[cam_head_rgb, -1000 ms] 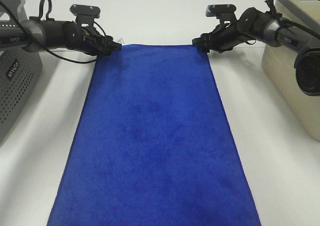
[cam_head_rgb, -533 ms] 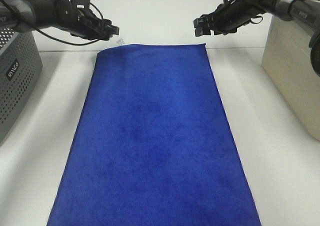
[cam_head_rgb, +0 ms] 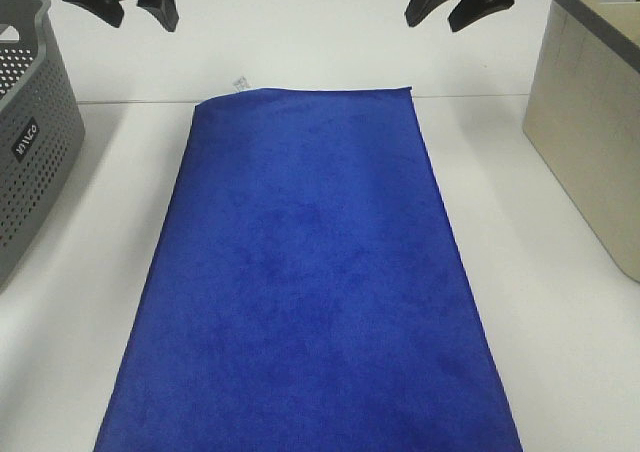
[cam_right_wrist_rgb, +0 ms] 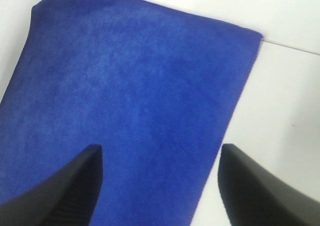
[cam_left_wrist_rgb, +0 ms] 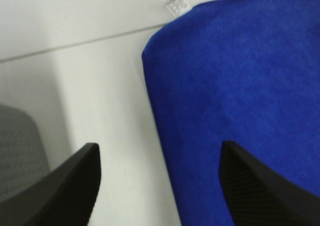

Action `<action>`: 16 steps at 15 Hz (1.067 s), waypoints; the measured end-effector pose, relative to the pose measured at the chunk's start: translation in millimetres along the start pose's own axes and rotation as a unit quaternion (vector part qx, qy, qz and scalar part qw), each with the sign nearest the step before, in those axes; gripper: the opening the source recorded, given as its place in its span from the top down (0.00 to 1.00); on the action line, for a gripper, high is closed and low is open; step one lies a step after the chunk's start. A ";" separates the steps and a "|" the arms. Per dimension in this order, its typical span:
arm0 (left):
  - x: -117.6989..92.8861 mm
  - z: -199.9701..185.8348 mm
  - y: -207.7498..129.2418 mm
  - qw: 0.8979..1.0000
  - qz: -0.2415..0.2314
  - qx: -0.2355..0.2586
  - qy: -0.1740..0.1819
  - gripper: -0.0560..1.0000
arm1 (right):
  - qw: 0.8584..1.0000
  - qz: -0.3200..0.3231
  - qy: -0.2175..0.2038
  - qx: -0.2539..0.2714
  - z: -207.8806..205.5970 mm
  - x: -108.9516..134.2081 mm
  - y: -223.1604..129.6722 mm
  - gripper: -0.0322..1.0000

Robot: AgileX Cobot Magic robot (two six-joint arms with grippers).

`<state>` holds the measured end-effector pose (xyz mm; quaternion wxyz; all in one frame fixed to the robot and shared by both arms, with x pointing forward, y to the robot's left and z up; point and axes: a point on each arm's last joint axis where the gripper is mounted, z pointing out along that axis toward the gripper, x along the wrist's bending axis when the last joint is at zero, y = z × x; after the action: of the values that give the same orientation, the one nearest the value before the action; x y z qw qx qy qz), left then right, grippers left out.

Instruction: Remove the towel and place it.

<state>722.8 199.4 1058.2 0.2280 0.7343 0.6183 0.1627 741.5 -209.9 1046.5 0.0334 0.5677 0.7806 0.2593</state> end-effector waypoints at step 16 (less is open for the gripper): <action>46.5 -189.0 -92.4 0.991 -0.086 0.016 0.106 0.36 | 0.994 0.030 -0.103 -0.011 -205.3 70.2 -148.4 0.33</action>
<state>555.8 282.5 1166.0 0.1624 0.6609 0.7022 0.2092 516.6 -254.5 1175.1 0.1115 0.6140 0.7529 0.2090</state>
